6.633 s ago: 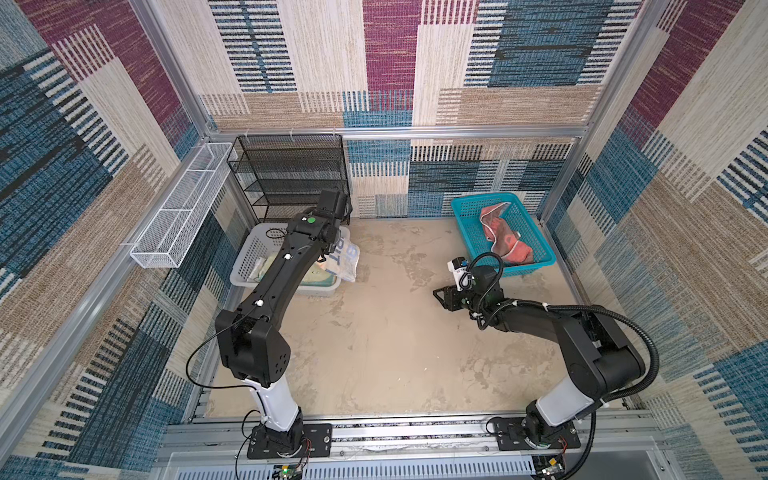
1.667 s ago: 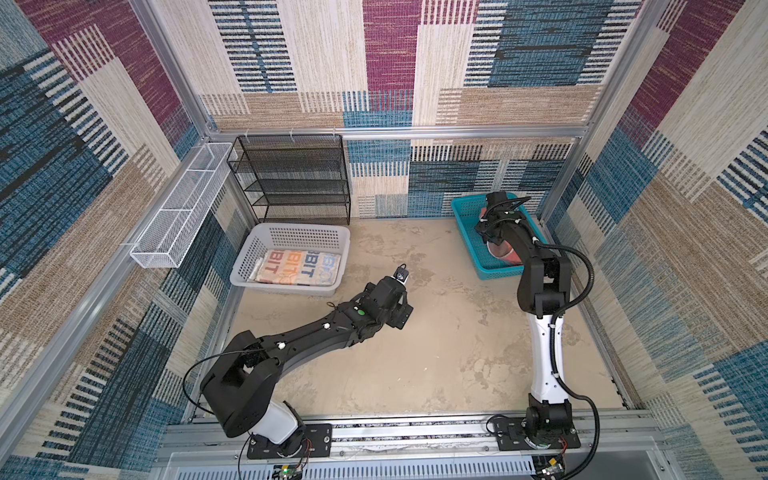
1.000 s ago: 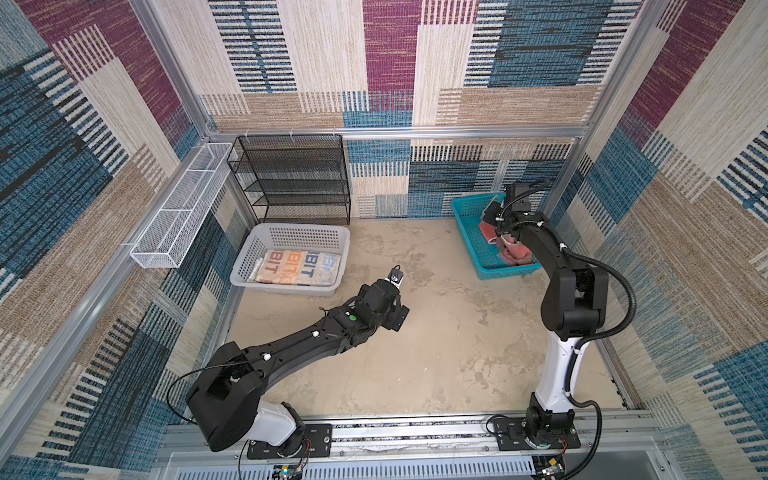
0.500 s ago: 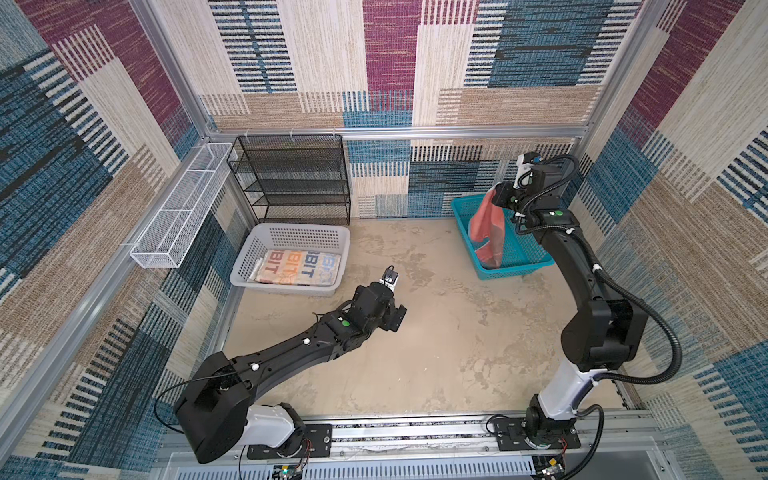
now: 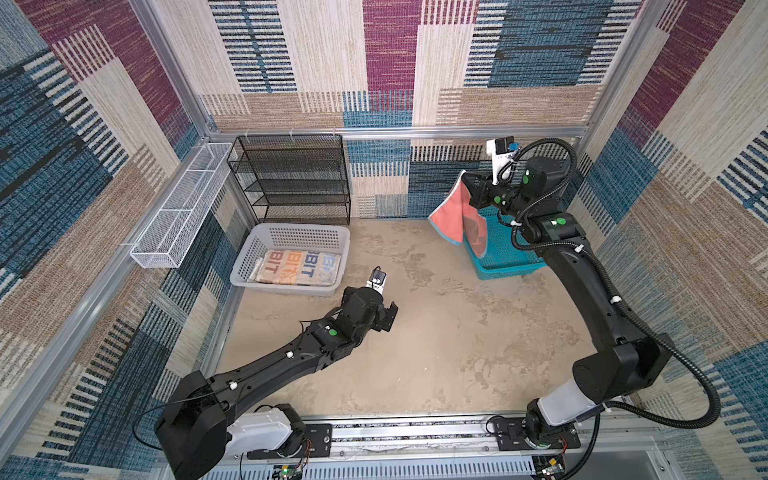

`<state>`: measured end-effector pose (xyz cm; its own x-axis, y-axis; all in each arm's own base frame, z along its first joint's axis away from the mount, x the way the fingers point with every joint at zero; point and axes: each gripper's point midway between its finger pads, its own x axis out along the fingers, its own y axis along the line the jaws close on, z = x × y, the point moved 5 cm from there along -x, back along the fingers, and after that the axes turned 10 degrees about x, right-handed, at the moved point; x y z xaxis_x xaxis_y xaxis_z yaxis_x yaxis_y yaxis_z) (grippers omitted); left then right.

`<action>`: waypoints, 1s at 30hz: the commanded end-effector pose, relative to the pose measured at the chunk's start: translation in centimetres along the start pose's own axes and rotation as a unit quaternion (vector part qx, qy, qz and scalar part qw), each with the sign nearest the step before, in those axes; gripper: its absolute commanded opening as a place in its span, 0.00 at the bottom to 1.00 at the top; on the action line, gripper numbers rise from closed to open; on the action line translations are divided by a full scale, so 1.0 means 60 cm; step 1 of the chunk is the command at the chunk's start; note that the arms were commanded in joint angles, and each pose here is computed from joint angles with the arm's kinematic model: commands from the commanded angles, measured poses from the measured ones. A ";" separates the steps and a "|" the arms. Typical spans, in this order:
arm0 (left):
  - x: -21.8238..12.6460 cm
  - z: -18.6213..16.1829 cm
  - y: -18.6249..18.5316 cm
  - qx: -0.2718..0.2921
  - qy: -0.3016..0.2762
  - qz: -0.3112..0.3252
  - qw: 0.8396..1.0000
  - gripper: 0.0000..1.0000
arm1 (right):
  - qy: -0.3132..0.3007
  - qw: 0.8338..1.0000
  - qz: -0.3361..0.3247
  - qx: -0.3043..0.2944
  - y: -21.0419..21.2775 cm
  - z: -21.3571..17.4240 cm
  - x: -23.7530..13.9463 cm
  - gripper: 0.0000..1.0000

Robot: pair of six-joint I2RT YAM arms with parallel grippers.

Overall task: Fold and stack the towels
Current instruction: 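Lift the brown-coral towel out of the teal basket with the right gripper, then lower the towel onto the table between the grippers with the right gripper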

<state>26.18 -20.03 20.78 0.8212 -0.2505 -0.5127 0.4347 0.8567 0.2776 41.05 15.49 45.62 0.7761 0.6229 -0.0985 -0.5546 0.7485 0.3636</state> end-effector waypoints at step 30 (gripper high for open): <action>0.029 -0.028 -0.008 0.007 0.012 0.007 1.000 0.99 | 0.230 0.947 -0.183 0.131 -0.133 -0.544 -0.031 0.24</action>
<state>26.44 -19.51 18.19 0.8107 -0.1957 -0.5518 0.4188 0.8525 0.3129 33.57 16.45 11.56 0.5817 0.4601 -0.6708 -0.1430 0.8696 0.4725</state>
